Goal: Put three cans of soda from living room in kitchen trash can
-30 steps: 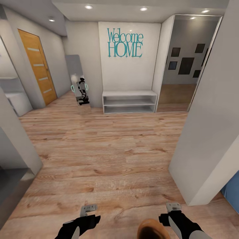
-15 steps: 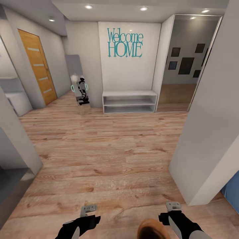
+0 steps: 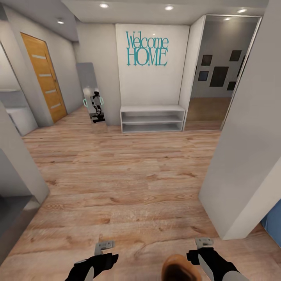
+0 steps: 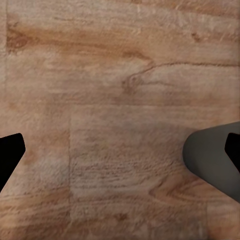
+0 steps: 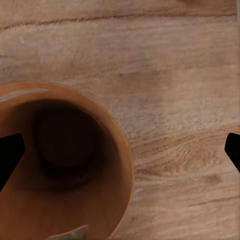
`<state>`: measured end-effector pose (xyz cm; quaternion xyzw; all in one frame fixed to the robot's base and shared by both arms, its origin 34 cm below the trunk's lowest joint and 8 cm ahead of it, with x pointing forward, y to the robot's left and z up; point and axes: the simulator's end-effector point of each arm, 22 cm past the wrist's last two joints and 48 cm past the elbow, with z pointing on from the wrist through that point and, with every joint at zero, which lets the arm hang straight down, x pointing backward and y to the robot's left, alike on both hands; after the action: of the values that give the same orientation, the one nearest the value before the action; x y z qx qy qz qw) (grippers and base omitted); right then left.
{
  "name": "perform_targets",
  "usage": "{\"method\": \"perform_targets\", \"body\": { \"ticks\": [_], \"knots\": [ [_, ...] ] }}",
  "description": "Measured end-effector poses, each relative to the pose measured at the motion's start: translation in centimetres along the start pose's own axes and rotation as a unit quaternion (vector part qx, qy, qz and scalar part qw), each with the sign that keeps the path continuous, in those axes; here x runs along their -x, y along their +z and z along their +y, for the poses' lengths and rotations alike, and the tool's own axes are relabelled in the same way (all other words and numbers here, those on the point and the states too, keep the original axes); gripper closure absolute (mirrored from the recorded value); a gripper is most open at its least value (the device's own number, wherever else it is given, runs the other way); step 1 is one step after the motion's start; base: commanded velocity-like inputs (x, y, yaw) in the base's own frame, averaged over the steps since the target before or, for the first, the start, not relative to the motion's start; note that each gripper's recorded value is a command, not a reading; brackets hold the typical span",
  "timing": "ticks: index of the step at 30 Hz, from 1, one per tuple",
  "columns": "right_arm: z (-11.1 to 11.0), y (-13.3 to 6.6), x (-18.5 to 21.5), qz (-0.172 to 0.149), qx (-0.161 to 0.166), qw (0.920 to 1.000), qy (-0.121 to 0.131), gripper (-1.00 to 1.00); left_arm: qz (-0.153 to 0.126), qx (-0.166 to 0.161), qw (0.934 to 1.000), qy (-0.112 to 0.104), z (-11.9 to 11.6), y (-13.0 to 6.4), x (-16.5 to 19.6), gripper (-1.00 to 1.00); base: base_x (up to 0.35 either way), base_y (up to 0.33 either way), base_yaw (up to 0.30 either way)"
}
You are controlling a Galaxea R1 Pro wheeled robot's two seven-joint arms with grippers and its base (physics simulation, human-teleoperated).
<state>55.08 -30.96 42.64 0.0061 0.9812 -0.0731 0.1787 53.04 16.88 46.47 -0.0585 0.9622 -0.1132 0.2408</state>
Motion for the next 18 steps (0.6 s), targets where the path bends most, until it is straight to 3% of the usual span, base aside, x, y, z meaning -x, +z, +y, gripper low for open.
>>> {"method": "perform_targets", "body": {
  "ticks": [9, 18],
  "knots": [
    [0.3, 1.6, -0.9, 0.000, 0.000, 1.0000, 0.000, -1.00, 0.000, 0.000, 1.0000, 0.001, 0.4, 1.4, -1.0, -1.00, 0.000, 0.000, 0.000],
    [0.3, 1.6, -1.0, 0.002, 0.001, 1.0000, 0.000, -1.00, -0.001, 0.000, 1.0000, 0.001, 0.5, 1.4, -1.0, -1.00, 0.000, 0.000, 0.000]
  ]
}}
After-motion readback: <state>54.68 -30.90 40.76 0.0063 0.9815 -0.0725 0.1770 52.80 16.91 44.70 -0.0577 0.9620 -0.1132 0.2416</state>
